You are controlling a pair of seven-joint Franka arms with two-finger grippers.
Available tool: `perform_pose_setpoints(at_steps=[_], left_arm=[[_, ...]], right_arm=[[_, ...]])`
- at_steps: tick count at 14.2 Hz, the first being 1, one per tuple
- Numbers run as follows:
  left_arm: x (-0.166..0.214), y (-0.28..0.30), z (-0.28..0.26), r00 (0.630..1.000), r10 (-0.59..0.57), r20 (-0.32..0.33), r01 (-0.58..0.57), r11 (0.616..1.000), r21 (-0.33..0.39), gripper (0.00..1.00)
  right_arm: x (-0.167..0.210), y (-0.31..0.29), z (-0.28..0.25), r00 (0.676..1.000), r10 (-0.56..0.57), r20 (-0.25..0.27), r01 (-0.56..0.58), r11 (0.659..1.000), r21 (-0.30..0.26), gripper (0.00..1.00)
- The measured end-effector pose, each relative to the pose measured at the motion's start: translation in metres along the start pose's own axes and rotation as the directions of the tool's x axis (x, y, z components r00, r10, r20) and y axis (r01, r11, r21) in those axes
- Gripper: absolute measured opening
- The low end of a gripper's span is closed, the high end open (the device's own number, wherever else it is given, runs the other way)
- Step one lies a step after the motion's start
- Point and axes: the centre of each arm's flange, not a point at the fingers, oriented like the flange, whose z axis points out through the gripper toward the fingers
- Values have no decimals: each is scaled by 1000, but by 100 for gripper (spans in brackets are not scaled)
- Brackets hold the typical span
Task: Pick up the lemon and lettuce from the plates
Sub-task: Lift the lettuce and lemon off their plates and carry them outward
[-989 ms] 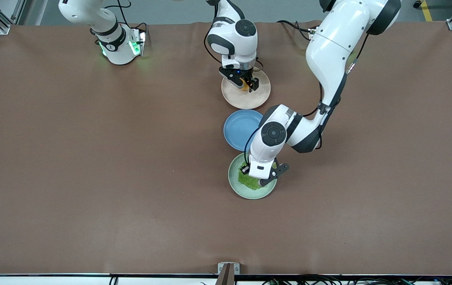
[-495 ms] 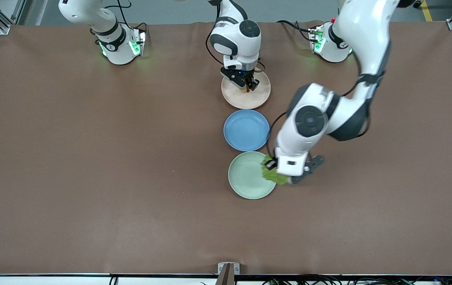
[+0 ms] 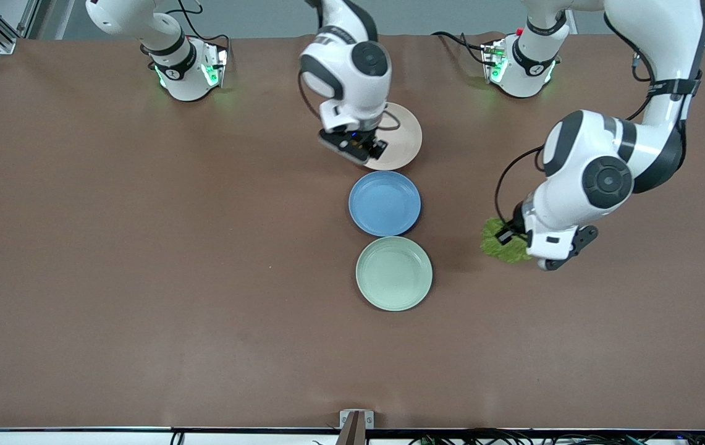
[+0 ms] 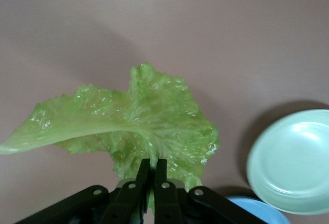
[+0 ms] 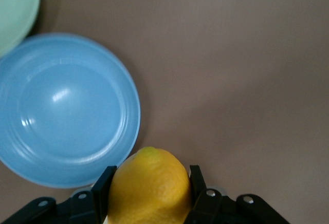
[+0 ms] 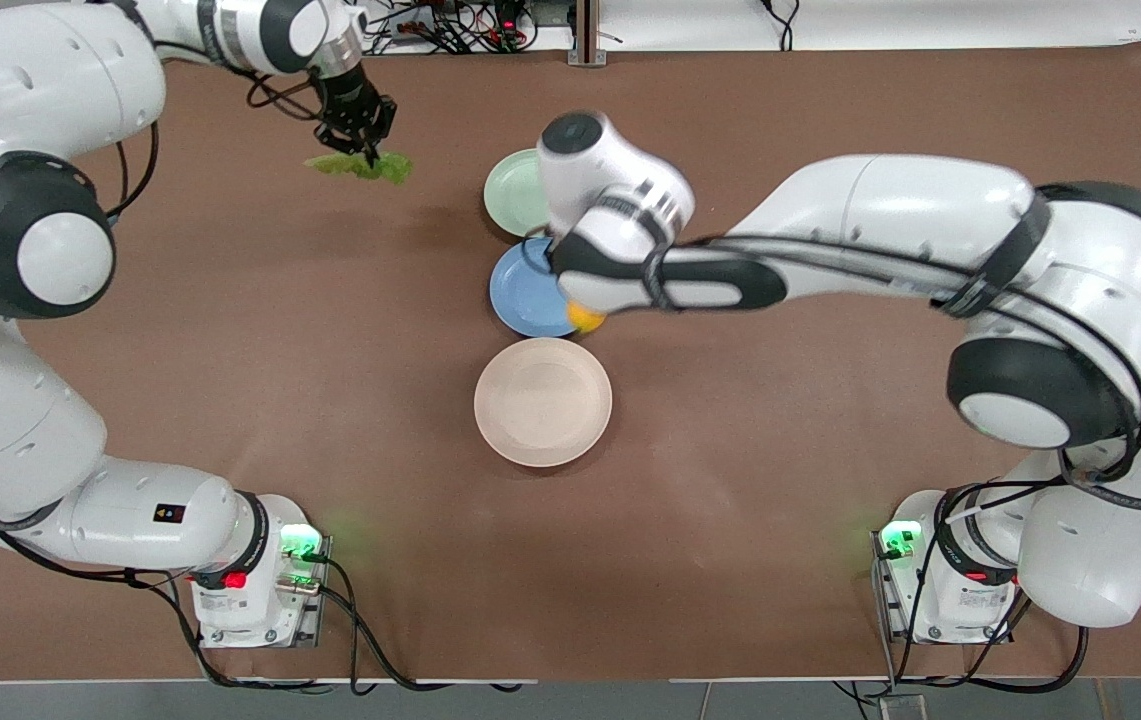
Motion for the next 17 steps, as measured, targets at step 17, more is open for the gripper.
perform_pose_setpoints(at_steps=[17], left_arm=[[-12, -97, 138, 996, 61, -62, -65, 996, -55, 7]], right_arm=[[367, 298, 84, 927, -375, 11, 374, 926, 55, 62]])
